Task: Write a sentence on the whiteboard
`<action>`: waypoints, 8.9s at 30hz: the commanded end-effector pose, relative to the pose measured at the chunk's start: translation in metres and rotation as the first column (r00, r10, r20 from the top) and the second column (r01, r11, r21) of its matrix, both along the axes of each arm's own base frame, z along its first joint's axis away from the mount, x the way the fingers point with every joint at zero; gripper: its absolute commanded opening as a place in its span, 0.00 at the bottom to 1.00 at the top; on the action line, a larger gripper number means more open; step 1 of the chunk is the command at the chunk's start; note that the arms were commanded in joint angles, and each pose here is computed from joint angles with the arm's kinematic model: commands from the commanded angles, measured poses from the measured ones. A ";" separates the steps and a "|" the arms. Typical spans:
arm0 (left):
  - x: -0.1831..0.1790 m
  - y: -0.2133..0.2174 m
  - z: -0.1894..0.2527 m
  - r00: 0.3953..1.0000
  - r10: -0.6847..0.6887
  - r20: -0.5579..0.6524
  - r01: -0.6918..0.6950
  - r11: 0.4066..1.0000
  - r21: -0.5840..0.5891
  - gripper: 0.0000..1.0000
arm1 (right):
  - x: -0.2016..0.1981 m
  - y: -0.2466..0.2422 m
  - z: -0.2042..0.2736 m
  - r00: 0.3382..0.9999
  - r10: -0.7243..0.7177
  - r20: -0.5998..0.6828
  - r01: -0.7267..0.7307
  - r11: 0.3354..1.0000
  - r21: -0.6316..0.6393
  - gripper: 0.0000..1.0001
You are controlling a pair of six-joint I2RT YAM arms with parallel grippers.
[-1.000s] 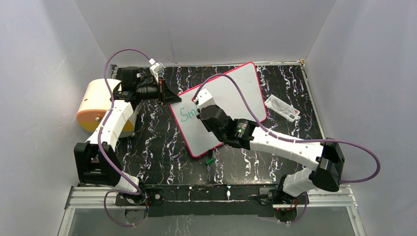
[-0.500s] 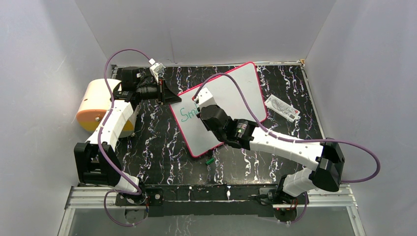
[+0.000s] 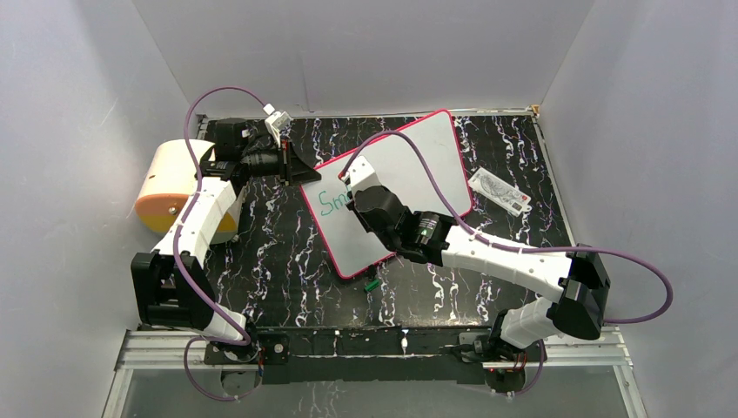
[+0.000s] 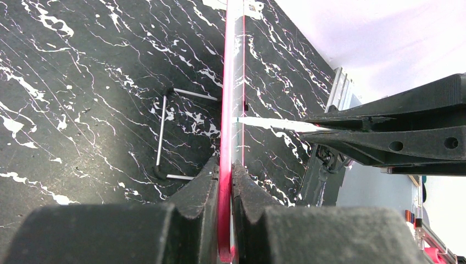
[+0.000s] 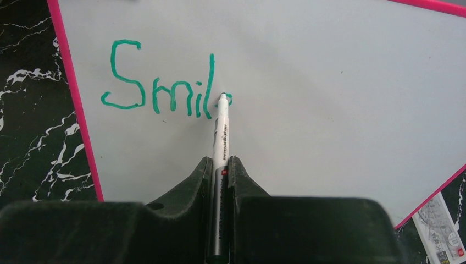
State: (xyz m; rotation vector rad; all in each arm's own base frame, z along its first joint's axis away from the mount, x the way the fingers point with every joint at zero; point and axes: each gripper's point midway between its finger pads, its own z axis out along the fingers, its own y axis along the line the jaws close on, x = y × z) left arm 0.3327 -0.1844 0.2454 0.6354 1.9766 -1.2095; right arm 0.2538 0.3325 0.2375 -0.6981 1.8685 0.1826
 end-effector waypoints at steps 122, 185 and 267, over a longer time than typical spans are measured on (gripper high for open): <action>-0.004 0.003 -0.029 0.998 0.018 -0.054 -0.015 0.998 0.058 0.00 | 0.008 -0.025 0.010 0.999 -0.033 0.014 0.032 0.996 0.082 0.00; -0.003 0.003 -0.030 0.998 0.022 -0.056 -0.018 0.998 0.061 0.00 | 0.035 -0.056 0.027 0.994 -0.099 0.049 0.093 0.990 0.111 0.00; -0.002 0.003 -0.032 0.998 0.021 -0.065 -0.017 0.998 0.061 0.00 | 0.032 -0.058 -0.004 0.998 -0.047 -0.032 0.048 0.998 0.046 0.00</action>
